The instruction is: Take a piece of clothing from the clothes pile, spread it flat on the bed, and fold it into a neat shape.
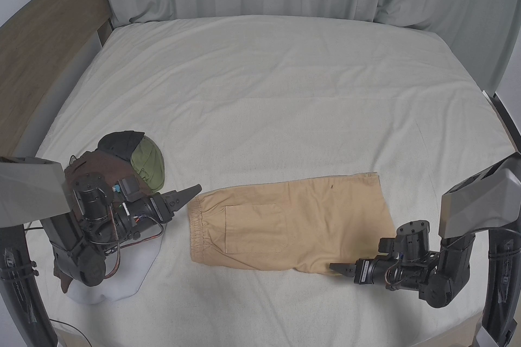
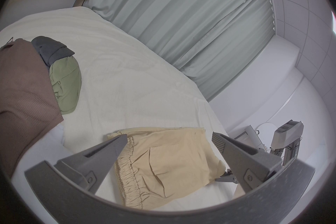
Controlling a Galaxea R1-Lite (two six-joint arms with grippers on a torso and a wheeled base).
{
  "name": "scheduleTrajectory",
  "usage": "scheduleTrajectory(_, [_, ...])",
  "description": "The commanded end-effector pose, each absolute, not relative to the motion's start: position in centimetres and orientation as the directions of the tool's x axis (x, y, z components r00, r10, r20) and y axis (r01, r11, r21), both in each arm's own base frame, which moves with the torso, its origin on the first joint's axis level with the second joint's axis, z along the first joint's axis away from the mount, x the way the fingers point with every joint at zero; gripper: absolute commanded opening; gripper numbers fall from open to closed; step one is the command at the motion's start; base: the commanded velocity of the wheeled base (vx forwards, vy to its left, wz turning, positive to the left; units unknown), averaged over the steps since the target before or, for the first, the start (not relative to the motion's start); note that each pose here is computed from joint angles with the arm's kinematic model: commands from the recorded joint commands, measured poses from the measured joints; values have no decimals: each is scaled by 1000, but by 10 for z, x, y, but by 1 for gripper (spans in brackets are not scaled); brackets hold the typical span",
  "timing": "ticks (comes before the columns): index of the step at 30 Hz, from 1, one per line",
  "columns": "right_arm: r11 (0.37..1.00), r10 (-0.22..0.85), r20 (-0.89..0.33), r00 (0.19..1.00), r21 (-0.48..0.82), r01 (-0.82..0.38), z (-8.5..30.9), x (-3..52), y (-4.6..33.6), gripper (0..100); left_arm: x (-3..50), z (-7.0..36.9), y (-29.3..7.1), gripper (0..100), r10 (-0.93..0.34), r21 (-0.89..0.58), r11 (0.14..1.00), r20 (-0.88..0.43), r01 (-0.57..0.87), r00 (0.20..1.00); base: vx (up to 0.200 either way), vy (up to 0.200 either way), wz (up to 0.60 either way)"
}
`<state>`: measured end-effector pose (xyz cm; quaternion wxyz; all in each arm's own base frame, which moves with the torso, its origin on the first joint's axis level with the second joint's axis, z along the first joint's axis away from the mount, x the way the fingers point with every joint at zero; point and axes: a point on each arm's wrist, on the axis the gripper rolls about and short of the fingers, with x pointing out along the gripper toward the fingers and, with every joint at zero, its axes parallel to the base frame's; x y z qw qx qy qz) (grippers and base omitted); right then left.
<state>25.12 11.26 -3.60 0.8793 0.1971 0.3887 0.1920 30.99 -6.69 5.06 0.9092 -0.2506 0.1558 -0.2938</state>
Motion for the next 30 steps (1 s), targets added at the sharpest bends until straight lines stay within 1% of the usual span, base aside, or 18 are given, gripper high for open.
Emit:
scheduleTrajectory(1, [833,535,-619,575,500,-235,-31,231,120,100,308,51,-66,100,-618,-547,698,-135,462,774,0,0,0])
scheduleTrajectory(3, [821,557,-614,559,509,-259,-29,224,122,100,308,51,-65,100,-616,-546,700,-135,460,776,0,0,0])
scheduleTrajectory(6, [784,613,-572,545,527,-328,-24,214,129,100,308,52,-65,100,-617,-545,699,-132,463,776,0,0,0])
scheduleTrajectory(7, [784,613,-572,545,527,-328,-24,214,129,100,308,53,-65,100,-617,-544,698,-128,466,776,0,0,0])
scheduleTrajectory(8, [761,643,-559,524,538,-362,-22,207,132,100,308,55,-65,100,-617,-542,698,-124,468,777,0,0,0])
scheduleTrajectory(10, [751,657,-558,507,541,-379,-20,203,135,100,307,59,-66,100,-619,-537,696,-112,477,778,0,0,0])
scheduleTrajectory(13, [738,672,-540,507,545,-398,-13,201,137,100,306,62,-66,100,-619,-535,695,-107,480,778,0,0,0])
scheduleTrajectory(16, [694,718,-505,478,569,-441,-2,197,137,100,305,66,-66,100,-619,-519,699,-96,492,779,0,0,0])
scheduleTrajectory(18, [665,745,-473,470,581,-469,6,196,138,100,305,66,-66,100,-619,-510,703,-96,496,779,0,0,0])
scheduleTrajectory(22, [631,772,-406,489,583,-511,22,199,139,100,305,65,-66,100,-619,-495,709,-97,502,779,0,0,0])
scheduleTrajectory(23, [606,789,-350,505,581,-544,34,204,140,100,305,65,-66,100,-621,-480,714,-100,510,777,0,0,0])
scheduleTrajectory(24, [589,800,-320,508,579,-563,41,205,140,100,305,65,-66,100,-621,-469,718,-100,514,777,0,0,0])
scheduleTrajectory(28, [529,837,-224,499,565,-633,64,205,143,100,304,65,-68,100,-629,-460,717,-100,524,771,0,0,0])
scheduleTrajectory(30, [524,840,-210,501,558,-643,68,205,144,100,304,65,-69,100,-633,-461,713,-98,529,768,0,0,0])
